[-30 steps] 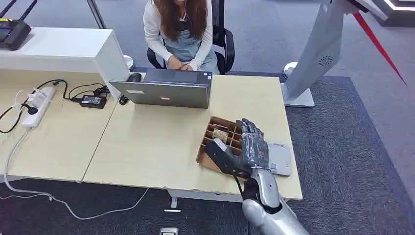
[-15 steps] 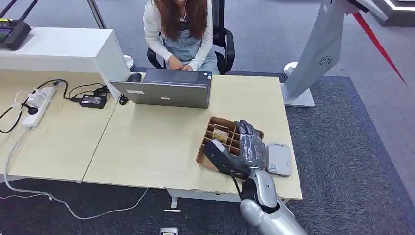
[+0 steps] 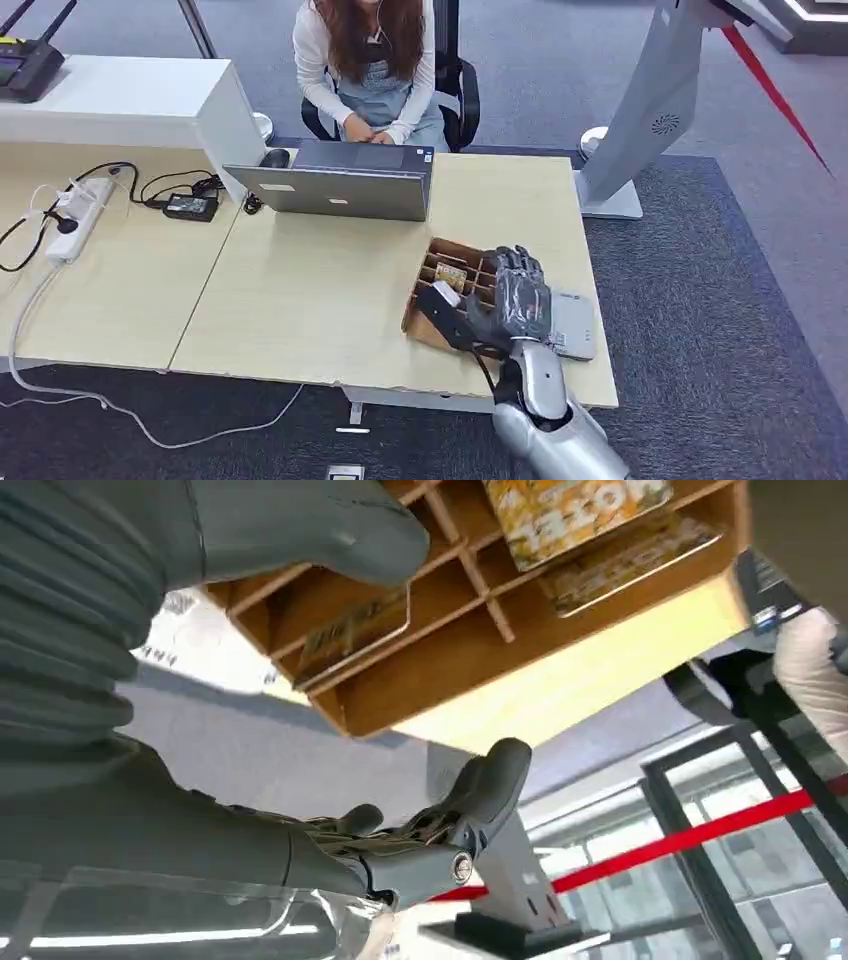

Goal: Pass the card to the sensor for recognition and then transmit it.

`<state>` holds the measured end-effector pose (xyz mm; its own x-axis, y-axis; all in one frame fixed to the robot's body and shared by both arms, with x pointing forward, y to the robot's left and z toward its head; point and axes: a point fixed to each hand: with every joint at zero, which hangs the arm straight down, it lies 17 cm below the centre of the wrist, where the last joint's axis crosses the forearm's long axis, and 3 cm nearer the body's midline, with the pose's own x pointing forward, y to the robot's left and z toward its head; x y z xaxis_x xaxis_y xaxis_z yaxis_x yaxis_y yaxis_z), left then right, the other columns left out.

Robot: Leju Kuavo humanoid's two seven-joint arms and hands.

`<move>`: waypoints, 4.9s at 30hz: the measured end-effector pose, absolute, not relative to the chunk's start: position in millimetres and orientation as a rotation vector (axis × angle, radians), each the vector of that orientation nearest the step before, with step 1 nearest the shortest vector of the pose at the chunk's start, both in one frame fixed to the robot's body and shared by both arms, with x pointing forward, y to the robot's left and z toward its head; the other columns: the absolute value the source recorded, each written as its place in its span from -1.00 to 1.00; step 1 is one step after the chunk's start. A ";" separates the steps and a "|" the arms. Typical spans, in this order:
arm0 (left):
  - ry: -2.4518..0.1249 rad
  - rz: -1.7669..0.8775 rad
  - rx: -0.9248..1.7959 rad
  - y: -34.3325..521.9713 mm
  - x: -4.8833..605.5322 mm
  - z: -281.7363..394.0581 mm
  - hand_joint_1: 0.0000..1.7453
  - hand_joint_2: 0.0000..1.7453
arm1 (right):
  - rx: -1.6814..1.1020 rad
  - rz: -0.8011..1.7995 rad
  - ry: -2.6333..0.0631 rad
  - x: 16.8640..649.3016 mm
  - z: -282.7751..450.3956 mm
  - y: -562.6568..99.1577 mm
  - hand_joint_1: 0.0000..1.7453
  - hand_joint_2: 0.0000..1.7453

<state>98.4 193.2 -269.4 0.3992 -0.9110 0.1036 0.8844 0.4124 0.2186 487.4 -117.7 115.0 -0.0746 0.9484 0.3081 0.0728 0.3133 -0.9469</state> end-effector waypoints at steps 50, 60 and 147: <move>-0.211 -1.134 0.153 200.7 99.1 -270.3 -1.00 -1.00 | -1.051 1.001 -1.355 483.9 101.2 -146.5 -0.18 1.00; -0.215 -1.137 0.153 200.5 99.5 -270.2 -1.00 -1.00 | -1.045 1.001 -1.341 483.8 95.5 -148.1 -0.20 1.00; -0.226 -1.164 0.148 193.2 99.4 -269.3 -1.00 -1.00 | -1.055 0.820 -1.781 510.2 232.0 -113.5 0.84 1.00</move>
